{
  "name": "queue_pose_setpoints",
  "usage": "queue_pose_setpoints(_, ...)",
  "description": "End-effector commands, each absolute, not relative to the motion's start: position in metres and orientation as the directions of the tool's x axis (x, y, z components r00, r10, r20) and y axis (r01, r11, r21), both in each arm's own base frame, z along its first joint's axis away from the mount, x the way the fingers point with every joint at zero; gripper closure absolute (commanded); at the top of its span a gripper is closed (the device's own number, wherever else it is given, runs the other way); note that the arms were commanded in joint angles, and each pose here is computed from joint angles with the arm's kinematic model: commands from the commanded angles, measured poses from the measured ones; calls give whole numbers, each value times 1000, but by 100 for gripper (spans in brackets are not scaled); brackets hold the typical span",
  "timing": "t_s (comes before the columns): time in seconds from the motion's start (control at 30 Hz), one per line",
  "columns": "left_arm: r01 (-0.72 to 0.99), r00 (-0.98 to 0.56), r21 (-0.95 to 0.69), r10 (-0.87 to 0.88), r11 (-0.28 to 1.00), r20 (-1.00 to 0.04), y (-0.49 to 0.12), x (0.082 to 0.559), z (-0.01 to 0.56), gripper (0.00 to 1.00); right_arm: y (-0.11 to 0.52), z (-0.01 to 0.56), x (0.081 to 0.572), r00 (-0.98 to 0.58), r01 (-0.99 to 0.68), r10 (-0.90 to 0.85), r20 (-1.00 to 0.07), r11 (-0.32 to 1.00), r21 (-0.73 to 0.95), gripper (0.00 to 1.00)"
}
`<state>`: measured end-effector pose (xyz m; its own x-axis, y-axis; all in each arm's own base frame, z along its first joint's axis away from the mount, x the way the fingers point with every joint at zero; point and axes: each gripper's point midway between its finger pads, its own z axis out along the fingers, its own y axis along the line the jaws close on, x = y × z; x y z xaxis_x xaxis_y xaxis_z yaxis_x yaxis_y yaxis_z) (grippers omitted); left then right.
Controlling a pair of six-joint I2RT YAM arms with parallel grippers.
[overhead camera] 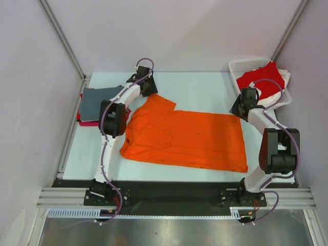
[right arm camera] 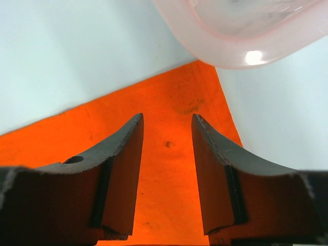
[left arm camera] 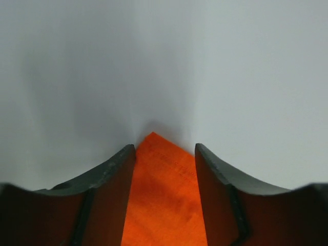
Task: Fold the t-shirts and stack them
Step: Fold the tshirt
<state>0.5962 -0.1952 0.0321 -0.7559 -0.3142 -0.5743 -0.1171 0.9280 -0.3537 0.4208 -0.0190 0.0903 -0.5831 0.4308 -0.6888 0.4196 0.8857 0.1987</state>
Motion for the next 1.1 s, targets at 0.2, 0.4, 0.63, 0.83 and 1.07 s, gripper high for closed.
queue_pose_setpoints(0.2,-100,-790,-375,-303,922,-533,-201,584,28,62,-25,104,436,-557,428,410,-722,887,174,53)
queue_pose_setpoints(0.4,-84,-781,-388,-302,918,-547,-208,591,26,80,-26,97,436,-571,436,409,-712,886,159,54)
queue_pose_setpoints(0.63,-94,-746,-391,-325,916,-581,-201,604,35,100,-26,94,440,-575,437,409,-709,886,156,54)
queue_pose_setpoints(0.83,-129,-692,-413,-380,902,-613,-167,609,60,100,-24,89,449,-584,438,400,-707,888,141,53)
queue_pose_setpoints(1.07,-162,-648,-417,-415,894,-638,-130,612,77,100,-5,78,465,-615,406,373,-695,905,127,53)
